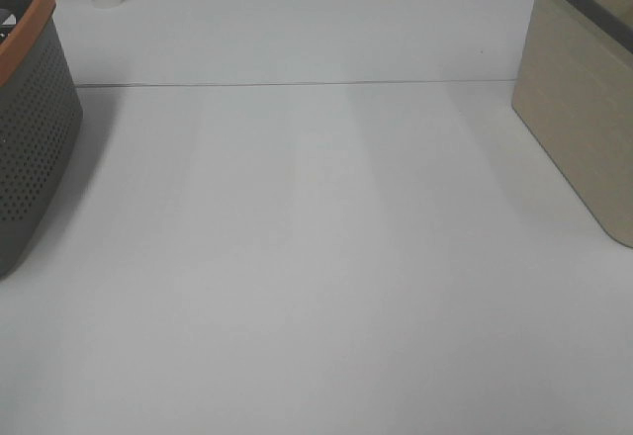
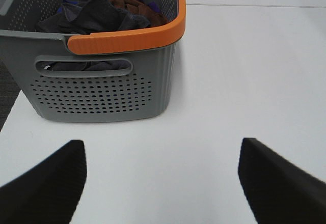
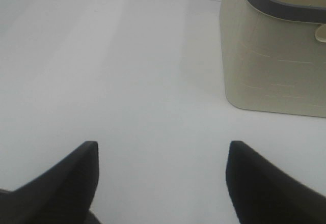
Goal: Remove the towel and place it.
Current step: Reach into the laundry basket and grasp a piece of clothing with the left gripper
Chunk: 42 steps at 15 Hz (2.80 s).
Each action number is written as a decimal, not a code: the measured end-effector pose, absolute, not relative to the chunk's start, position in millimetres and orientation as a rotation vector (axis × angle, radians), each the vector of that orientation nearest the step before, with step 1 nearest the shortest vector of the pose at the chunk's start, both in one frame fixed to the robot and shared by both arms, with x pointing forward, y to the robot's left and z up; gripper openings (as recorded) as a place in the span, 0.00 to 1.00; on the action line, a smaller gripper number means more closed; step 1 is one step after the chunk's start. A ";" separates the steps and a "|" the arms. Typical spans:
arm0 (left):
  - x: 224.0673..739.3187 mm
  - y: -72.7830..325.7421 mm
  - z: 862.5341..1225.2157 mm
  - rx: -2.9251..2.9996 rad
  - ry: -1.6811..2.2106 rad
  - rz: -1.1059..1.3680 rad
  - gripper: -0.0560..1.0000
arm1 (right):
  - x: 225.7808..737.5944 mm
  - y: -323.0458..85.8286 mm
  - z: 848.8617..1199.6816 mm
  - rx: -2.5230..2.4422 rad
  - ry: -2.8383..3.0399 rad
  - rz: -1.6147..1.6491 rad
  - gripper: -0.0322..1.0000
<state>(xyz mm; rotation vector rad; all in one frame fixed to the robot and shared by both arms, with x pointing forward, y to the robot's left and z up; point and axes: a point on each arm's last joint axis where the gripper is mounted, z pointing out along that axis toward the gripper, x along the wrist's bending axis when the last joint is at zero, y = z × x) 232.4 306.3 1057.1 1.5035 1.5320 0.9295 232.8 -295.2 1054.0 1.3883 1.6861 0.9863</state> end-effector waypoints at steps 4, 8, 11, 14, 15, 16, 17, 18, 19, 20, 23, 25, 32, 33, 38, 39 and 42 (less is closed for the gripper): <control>232.4 306.4 1057.1 1.504 1.532 0.931 0.77 | 232.8 -295.2 1054.0 1.388 1.686 0.986 0.71; 232.4 306.4 1057.1 1.504 1.532 0.931 0.77 | 232.8 -295.2 1054.0 1.388 1.686 0.986 0.71; 232.4 306.4 1057.1 1.504 1.532 0.931 0.77 | 232.8 -295.2 1054.0 1.388 1.686 0.986 0.71; 232.5 307.0 1057.2 1.496 1.540 0.934 0.77 | 232.8 -295.2 1054.0 1.388 1.686 0.986 0.71; 232.5 307.5 1057.2 1.489 1.547 0.935 0.77 | 232.8 -295.2 1054.0 1.388 1.686 0.986 0.71; 232.5 307.6 1057.2 1.489 1.548 0.936 0.77 | 232.8 -295.2 1054.0 1.388 1.686 0.986 0.71; 232.5 307.7 1057.2 1.487 1.550 0.937 0.77 | 232.8 -295.2 1054.0 1.388 1.686 0.986 0.71; 232.5 307.8 1057.2 1.487 1.550 0.938 0.77 | 232.8 -295.2 1054.0 1.388 1.686 0.986 0.71; 232.5 308.0 1057.2 1.487 1.551 0.940 0.77 | 232.8 -295.2 1054.0 1.388 1.686 0.986 0.71; 232.5 308.2 1057.3 1.488 1.551 0.943 0.77 | 232.8 -295.2 1054.0 1.388 1.686 0.986 0.71; 232.5 308.2 1057.3 1.488 1.551 0.943 0.77 | 232.8 -295.2 1054.0 1.388 1.686 0.986 0.71; 232.5 308.2 1057.3 1.488 1.551 0.943 0.77 | 232.8 -295.2 1054.0 1.388 1.686 0.986 0.71; 232.5 308.2 1057.3 1.488 1.551 0.943 0.77 | 232.8 -295.2 1054.0 1.388 1.686 0.986 0.71; 232.5 308.2 1057.3 1.488 1.551 0.943 0.77 | 232.8 -295.2 1054.0 1.388 1.686 0.986 0.71; 232.5 309.5 1057.4 1.471 1.568 0.949 0.77 | 232.8 -295.2 1054.0 1.388 1.686 0.986 0.71; 232.7 310.5 1057.5 1.460 1.581 0.954 0.77 | 232.8 -295.2 1054.0 1.388 1.686 0.986 0.71; 245.8 314.5 1064.1 1.422 1.694 0.941 0.77 | 232.8 -295.2 1054.0 1.388 1.686 0.986 0.71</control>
